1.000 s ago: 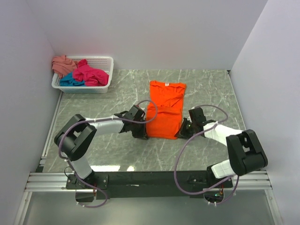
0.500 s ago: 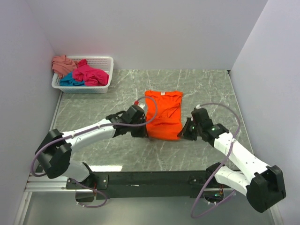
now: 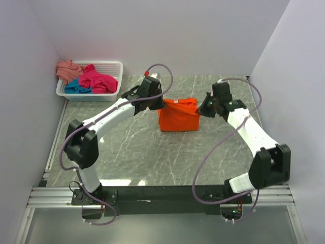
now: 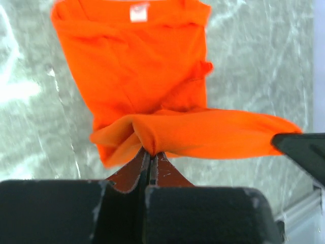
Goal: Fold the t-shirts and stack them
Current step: Fold the tshirt, then neatly place the folded tshirt to the corner
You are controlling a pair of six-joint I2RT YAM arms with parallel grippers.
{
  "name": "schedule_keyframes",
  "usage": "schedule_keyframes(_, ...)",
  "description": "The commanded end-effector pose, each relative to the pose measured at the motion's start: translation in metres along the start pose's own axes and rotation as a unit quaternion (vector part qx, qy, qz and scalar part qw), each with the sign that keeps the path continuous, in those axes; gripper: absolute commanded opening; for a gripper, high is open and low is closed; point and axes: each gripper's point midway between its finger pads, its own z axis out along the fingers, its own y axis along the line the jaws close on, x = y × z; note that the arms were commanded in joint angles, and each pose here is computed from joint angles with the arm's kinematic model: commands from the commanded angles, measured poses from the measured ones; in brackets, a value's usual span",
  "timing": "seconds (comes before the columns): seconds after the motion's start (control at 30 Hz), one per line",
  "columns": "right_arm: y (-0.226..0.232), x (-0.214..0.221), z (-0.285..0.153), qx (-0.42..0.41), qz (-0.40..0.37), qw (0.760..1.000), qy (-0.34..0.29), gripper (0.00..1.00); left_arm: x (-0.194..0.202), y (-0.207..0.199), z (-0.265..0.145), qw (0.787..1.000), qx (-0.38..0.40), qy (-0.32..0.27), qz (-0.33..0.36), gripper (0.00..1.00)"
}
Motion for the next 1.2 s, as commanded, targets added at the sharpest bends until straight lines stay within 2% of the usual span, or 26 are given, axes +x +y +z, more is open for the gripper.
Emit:
schedule_keyframes(0.0,0.007,-0.042,0.011,-0.012,-0.007,1.000,-0.027,0.00,-0.031,0.013,0.012,0.999,-0.030,-0.027,0.012,0.00)
schedule_keyframes(0.07,0.000,-0.044,0.028,0.003,-0.006,1.000,-0.006,0.00,-0.037,0.017,0.022,0.999,-0.031,-0.027,0.011,0.00)
schedule_keyframes(0.3,0.008,-0.077,0.070,-0.025,-0.005,1.000,0.003,0.00,-0.074,0.036,0.065,0.998,-0.051,-0.042,0.001,0.00)
schedule_keyframes(0.5,0.011,-0.102,0.109,-0.028,-0.007,1.000,0.008,0.00,-0.081,0.057,0.104,0.998,-0.046,-0.031,-0.019,0.00)
schedule_keyframes(0.53,0.011,-0.105,0.113,-0.023,-0.005,1.000,0.011,0.04,-0.082,0.060,0.108,0.998,-0.045,-0.028,-0.020,0.00)
schedule_keyframes(0.57,0.009,-0.110,0.120,-0.021,-0.002,1.000,0.015,0.23,-0.083,0.067,0.112,0.998,-0.051,-0.020,-0.024,0.03)
schedule_keyframes(0.6,0.010,-0.112,0.122,-0.022,-0.002,1.000,0.016,0.41,-0.096,0.062,0.110,0.998,-0.045,-0.031,-0.026,0.12)
schedule_keyframes(0.63,0.010,-0.111,0.123,-0.023,-0.001,0.999,0.024,0.50,-0.093,0.067,0.118,0.999,-0.045,-0.020,-0.022,0.25)
schedule_keyframes(0.67,0.014,-0.114,0.124,-0.029,-0.008,0.999,0.024,0.59,-0.095,0.069,0.116,0.998,-0.050,-0.018,-0.021,0.78)
schedule_keyframes(0.7,0.016,-0.113,0.122,-0.036,-0.009,0.999,0.026,0.64,-0.101,0.065,0.115,0.999,-0.045,-0.025,-0.018,0.99)
schedule_keyframes(0.73,0.021,-0.115,0.120,-0.050,-0.014,0.998,0.020,0.71,-0.105,0.060,0.109,0.999,-0.035,-0.029,-0.006,0.99)
schedule_keyframes(0.93,0.002,-0.090,0.110,-0.032,-0.024,0.999,0.031,0.72,-0.109,0.052,0.081,0.999,-0.018,-0.049,-0.003,0.99)
schedule_keyframes(1.07,-0.017,-0.061,0.118,-0.007,-0.045,0.997,0.062,0.73,-0.084,0.060,0.069,0.999,-0.023,-0.021,-0.018,0.99)
schedule_keyframes(1.1,-0.022,-0.059,0.121,0.004,-0.051,0.997,0.062,0.73,-0.065,0.071,0.071,0.999,-0.035,-0.002,-0.023,0.99)
schedule_keyframes(1.13,-0.024,-0.052,0.126,0.009,-0.057,0.996,0.071,0.73,-0.067,0.066,0.060,0.999,-0.023,-0.012,-0.029,0.99)
schedule_keyframes(1.17,-0.026,-0.052,0.129,0.015,-0.061,0.996,0.071,0.73,-0.046,0.077,0.061,0.999,-0.032,0.007,-0.035,0.99)
